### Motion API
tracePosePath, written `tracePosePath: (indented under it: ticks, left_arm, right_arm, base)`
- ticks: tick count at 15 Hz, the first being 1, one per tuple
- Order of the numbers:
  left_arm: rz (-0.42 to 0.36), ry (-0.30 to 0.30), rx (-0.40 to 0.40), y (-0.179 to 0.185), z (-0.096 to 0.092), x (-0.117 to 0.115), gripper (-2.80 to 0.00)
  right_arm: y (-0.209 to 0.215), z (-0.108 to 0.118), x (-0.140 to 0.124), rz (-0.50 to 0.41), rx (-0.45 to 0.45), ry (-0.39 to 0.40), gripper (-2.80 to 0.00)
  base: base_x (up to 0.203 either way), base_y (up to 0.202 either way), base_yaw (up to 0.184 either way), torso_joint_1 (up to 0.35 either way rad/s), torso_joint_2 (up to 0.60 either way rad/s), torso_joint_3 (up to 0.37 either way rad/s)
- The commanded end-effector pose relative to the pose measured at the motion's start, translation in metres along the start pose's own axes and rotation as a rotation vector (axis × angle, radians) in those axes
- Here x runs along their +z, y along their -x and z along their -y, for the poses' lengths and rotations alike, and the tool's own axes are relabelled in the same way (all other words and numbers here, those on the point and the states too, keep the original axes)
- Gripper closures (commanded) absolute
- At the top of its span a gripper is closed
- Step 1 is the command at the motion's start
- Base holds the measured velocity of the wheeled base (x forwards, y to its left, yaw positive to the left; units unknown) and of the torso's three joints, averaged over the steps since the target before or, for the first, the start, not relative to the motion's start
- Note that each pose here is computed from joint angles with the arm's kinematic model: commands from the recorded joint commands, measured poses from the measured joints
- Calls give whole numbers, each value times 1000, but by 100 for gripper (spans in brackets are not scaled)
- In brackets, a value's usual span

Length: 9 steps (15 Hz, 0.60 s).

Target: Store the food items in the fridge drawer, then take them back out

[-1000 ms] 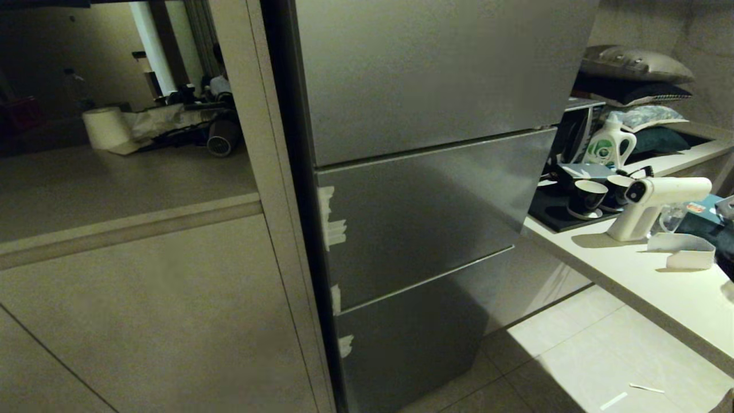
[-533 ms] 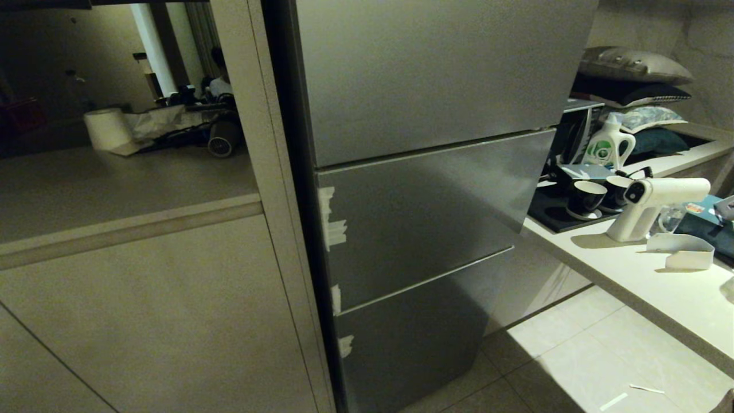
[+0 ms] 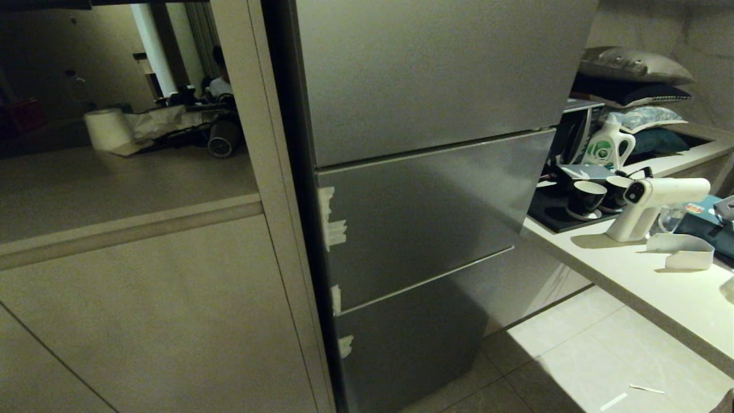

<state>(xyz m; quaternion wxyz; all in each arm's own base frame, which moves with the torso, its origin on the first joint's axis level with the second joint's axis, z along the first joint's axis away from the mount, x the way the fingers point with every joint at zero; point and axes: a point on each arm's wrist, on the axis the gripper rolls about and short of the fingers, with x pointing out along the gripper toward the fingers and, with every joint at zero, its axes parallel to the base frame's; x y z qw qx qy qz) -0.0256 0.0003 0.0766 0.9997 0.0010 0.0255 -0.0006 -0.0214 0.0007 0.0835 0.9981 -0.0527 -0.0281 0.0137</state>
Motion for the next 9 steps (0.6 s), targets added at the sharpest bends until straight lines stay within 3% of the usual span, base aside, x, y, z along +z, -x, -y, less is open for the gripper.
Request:
tracePosePath:
  ticks: [1,4,9]
  left_arm:
    - [-1,0,0,0,0,0,0]
    - [-1,0,0,0,0,0,0]
    - [-1,0,0,0,0,0,0]
  right_arm:
    - [0,-1,-9,-8,3,-9,0]
    - [0,-1,-9,-8,8,10,0]
    - [0,-1,-9,-7,3,-24,0]
  base:
    - [0,0,0,0,0,0]
    - [0,0,0,0,0,0]
    - [0,0,0,0,0,0]
